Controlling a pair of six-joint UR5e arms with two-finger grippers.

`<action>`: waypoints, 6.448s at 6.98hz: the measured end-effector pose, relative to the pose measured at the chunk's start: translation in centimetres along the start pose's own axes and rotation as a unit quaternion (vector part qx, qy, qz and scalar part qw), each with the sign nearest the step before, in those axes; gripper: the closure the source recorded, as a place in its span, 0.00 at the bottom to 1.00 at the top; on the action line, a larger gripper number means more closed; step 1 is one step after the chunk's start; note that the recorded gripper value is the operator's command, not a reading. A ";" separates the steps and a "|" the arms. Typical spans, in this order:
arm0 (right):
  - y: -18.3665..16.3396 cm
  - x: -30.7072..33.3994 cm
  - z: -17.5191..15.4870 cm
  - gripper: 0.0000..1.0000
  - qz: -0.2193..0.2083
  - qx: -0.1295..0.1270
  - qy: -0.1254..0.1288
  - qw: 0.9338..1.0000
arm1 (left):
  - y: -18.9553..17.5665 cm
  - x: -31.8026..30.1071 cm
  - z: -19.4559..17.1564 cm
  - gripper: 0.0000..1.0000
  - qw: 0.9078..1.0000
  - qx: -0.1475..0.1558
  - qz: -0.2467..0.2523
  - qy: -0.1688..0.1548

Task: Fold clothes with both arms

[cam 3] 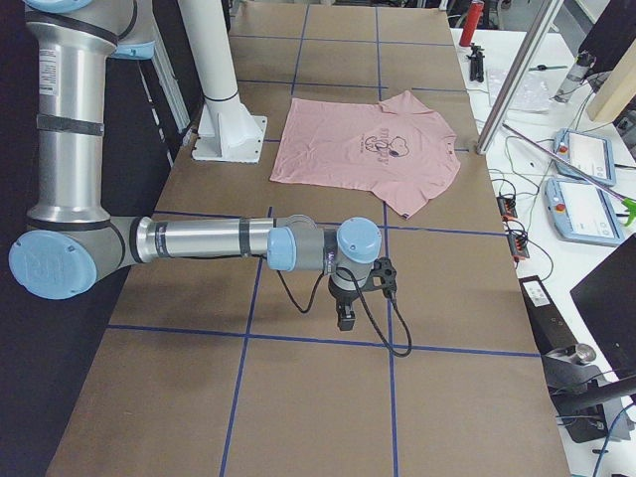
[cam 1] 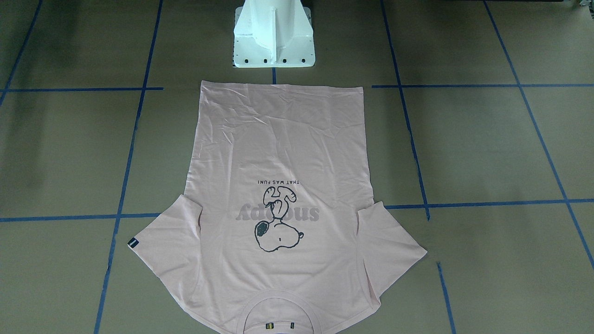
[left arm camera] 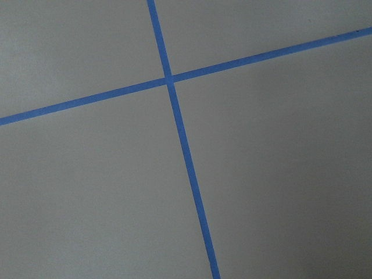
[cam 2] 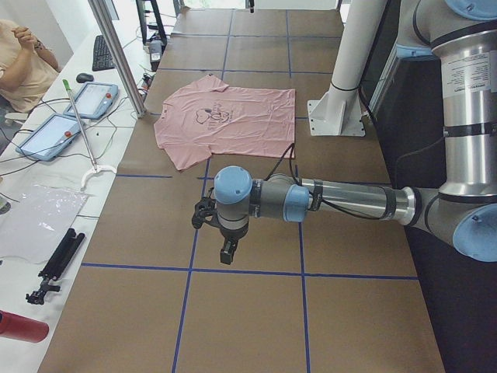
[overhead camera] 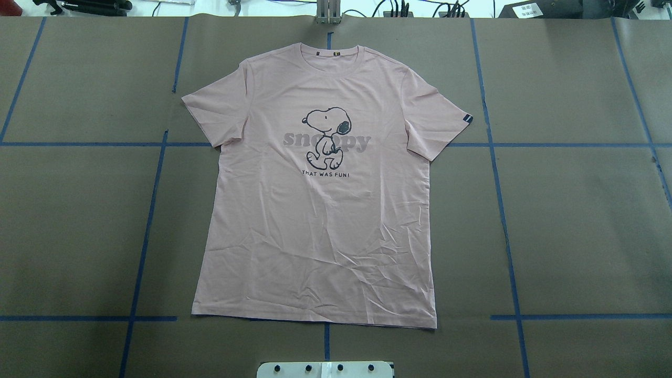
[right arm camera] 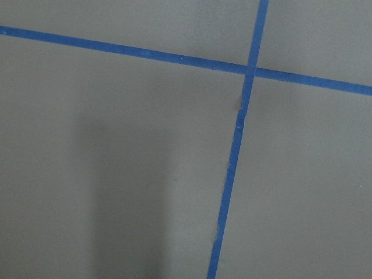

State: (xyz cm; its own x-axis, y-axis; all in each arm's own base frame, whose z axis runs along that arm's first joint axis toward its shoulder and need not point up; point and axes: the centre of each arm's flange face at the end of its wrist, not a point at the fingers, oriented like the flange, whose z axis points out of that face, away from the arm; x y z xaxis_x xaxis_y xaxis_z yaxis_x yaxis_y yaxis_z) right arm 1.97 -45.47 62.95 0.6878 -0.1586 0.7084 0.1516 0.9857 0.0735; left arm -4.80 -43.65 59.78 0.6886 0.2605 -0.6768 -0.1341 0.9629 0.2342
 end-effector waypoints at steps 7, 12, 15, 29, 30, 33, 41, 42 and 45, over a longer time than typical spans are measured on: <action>-3.8 -8.7 2.6 0.00 -0.140 0.050 -0.028 0.988 | -0.6 1.3 -0.8 0.00 0.999 0.016 0.039 0.003; -20.1 -34.0 8.5 0.02 0.077 0.156 -0.045 0.984 | -1.0 1.3 -0.9 0.00 0.999 0.019 0.042 0.001; -25.6 -36.9 11.9 0.19 0.215 0.183 -0.016 0.959 | -0.8 1.8 -1.5 0.00 0.999 0.025 0.047 0.002; -25.9 -40.2 16.4 1.00 0.252 0.179 0.004 0.951 | -0.9 2.5 -2.0 0.00 0.998 0.031 0.052 0.009; -26.1 -41.1 15.6 1.00 0.249 0.183 -0.004 0.951 | -0.9 2.5 -2.0 0.00 0.998 0.032 0.052 0.011; -28.9 -49.2 11.4 1.00 0.260 0.197 -0.036 0.944 | -0.9 3.1 -2.6 0.00 0.998 0.037 0.057 0.011; -27.6 -64.1 11.8 0.00 0.231 0.242 -0.058 0.941 | -4.8 7.6 -1.6 0.00 0.992 0.081 0.005 0.092; -26.5 -63.5 10.3 0.00 0.225 0.231 -0.080 0.943 | -7.9 10.1 0.2 0.00 0.991 0.079 -0.002 0.109; -21.3 -58.1 5.7 0.00 0.210 0.210 -0.133 0.946 | -19.6 22.3 6.0 0.00 0.991 0.066 -0.066 0.096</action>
State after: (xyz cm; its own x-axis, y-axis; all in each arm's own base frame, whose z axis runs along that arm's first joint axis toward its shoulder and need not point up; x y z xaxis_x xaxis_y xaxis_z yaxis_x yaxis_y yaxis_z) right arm -45.30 -56.95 24.26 0.4132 0.2159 0.8847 -0.4279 0.9036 -0.0206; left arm 17.44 -57.16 44.25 0.5431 0.1531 -0.8256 0.0513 0.9753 0.2146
